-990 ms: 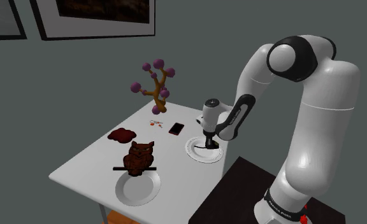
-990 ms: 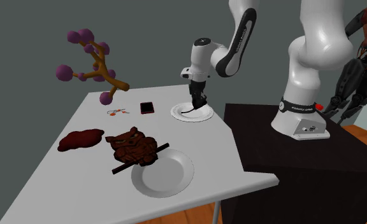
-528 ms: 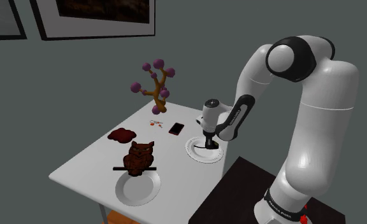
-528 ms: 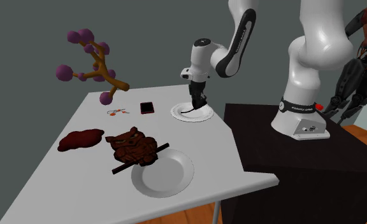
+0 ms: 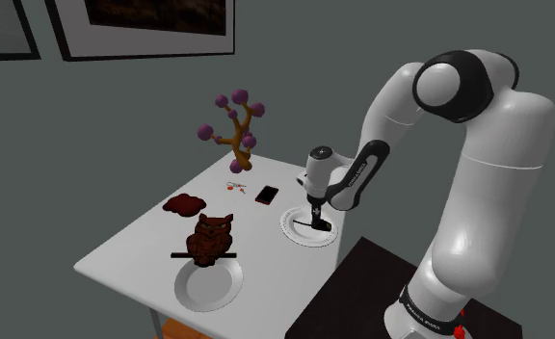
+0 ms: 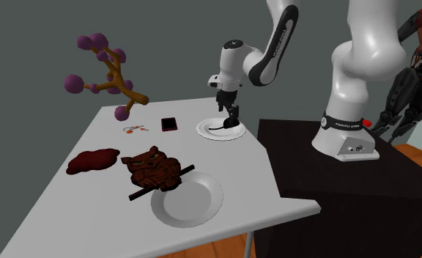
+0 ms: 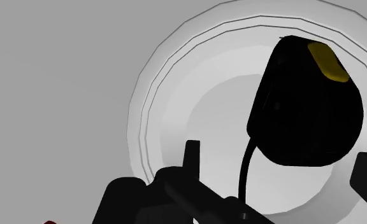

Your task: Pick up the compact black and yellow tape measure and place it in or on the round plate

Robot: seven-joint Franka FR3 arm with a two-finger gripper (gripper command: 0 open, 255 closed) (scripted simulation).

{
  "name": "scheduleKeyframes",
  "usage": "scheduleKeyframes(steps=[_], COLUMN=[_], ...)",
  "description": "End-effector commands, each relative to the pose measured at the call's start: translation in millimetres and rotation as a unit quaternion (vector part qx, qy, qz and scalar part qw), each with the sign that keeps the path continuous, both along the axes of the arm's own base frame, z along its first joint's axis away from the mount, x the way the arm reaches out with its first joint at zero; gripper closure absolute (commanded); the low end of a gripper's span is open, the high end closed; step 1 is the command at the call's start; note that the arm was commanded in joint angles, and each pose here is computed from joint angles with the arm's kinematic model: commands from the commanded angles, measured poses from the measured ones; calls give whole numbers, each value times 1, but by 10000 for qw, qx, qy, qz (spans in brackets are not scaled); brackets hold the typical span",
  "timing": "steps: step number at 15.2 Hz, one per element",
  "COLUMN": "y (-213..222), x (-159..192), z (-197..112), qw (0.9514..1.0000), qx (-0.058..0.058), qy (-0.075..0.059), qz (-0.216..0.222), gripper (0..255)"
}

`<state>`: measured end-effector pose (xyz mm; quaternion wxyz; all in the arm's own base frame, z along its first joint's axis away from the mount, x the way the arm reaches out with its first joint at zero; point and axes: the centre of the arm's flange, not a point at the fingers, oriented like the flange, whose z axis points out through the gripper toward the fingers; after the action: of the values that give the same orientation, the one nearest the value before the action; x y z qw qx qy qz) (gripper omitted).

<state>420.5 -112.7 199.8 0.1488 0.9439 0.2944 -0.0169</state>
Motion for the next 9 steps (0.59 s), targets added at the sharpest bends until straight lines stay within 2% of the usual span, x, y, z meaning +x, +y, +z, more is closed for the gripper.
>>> scheduleKeyframes(steps=[1, 2, 9], y=[7, 10, 10], x=[0, -1, -1], z=[22, 32, 32], qw=[10000, 10000, 10000], qx=[0, 0, 0], qy=[2, 2, 2], qz=[-1, -1, -1], gripper=[0, 0, 0])
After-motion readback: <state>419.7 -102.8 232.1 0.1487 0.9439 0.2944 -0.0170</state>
